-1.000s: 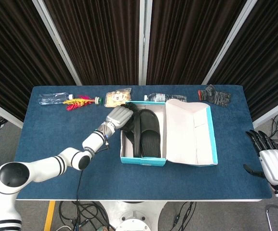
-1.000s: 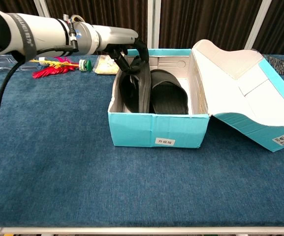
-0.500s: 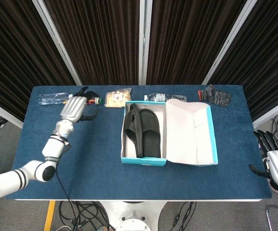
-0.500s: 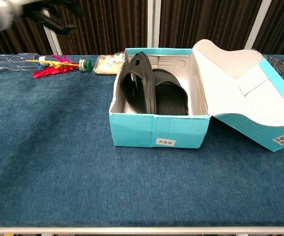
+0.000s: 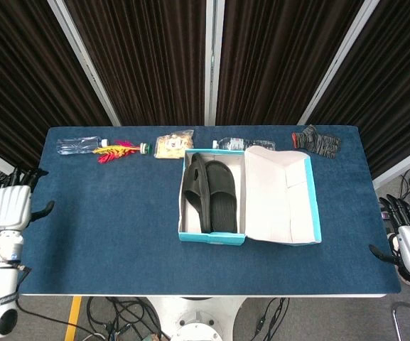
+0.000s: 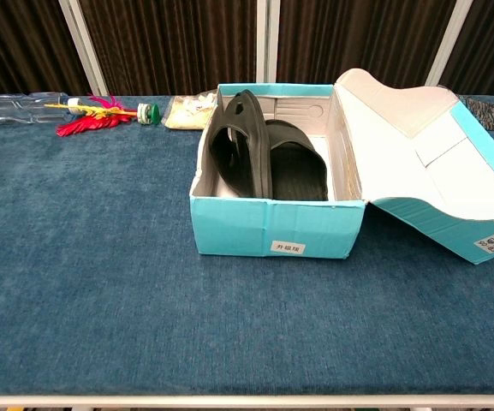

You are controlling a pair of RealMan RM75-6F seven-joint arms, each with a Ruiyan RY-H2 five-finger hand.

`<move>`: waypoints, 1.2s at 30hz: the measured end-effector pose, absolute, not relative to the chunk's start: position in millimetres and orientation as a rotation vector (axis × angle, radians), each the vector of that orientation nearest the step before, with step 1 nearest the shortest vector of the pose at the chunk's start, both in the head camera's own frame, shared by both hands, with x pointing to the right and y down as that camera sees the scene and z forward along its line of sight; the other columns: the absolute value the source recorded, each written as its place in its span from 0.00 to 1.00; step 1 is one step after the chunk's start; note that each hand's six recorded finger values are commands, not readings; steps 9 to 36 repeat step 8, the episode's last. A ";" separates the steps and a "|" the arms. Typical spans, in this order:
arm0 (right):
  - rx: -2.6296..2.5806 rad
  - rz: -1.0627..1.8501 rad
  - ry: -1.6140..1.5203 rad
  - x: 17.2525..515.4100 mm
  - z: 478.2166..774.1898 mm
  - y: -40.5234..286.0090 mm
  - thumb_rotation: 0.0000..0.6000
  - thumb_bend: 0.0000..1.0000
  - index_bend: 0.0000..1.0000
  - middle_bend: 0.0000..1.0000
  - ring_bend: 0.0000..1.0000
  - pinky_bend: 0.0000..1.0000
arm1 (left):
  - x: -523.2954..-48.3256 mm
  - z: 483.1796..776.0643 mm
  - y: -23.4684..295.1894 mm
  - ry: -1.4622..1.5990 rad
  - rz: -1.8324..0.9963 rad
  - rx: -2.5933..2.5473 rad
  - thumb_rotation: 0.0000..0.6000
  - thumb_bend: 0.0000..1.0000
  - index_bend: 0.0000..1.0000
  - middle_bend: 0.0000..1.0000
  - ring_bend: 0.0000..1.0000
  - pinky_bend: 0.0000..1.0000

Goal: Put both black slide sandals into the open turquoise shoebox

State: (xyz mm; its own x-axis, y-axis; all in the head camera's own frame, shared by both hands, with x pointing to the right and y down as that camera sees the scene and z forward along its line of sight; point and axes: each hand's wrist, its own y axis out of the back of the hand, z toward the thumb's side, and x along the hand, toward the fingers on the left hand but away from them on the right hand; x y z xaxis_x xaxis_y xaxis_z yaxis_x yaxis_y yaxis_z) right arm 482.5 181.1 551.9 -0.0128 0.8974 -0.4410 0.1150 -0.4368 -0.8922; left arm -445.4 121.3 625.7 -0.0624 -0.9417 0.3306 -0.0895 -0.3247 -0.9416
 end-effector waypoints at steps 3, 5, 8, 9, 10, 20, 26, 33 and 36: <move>-1.594 1.505 -1.084 481.3 550.4 185.9 1.00 0.09 0.00 0.03 0.00 0.10 | -454.7 615.3 148.1 1.144 -1.506 -1.457 1.00 0.23 0.24 0.20 0.03 0.17; -1.583 1.489 -1.090 479.2 548.7 189.5 1.00 0.10 0.00 0.04 0.00 0.10 | -456.1 610.0 161.7 1.146 -1.521 -1.457 1.00 0.22 0.24 0.20 0.03 0.17; -1.575 1.455 -1.092 473.7 546.6 195.3 1.00 0.10 0.00 0.06 0.00 0.10 | -454.8 602.6 182.1 1.149 -1.544 -1.466 1.00 0.22 0.24 0.20 0.03 0.17; -1.575 1.455 -1.092 473.7 546.6 195.3 1.00 0.10 0.00 0.06 0.00 0.10 | -454.8 602.6 182.1 1.149 -1.544 -1.466 1.00 0.22 0.24 0.20 0.03 0.17; -1.575 1.455 -1.092 473.7 546.6 195.3 1.00 0.10 0.00 0.06 0.00 0.10 | -454.8 602.6 182.1 1.149 -1.544 -1.466 1.00 0.22 0.24 0.20 0.03 0.17; -1.575 1.455 -1.092 473.7 546.6 195.3 1.00 0.10 0.00 0.06 0.00 0.10 | -454.8 602.6 182.1 1.149 -1.544 -1.466 1.00 0.22 0.24 0.20 0.03 0.17; -1.575 1.455 -1.092 473.7 546.6 195.3 1.00 0.10 0.00 0.06 0.00 0.10 | -454.8 602.6 182.1 1.149 -1.544 -1.466 1.00 0.22 0.24 0.20 0.03 0.17; -1.575 1.455 -1.092 473.7 546.6 195.3 1.00 0.10 0.00 0.06 0.00 0.10 | -454.8 602.6 182.1 1.149 -1.544 -1.466 1.00 0.22 0.24 0.20 0.03 0.17; -1.575 1.455 -1.092 473.7 546.6 195.3 1.00 0.10 0.00 0.06 0.00 0.10 | -454.8 602.6 182.1 1.149 -1.544 -1.466 1.00 0.22 0.24 0.20 0.03 0.17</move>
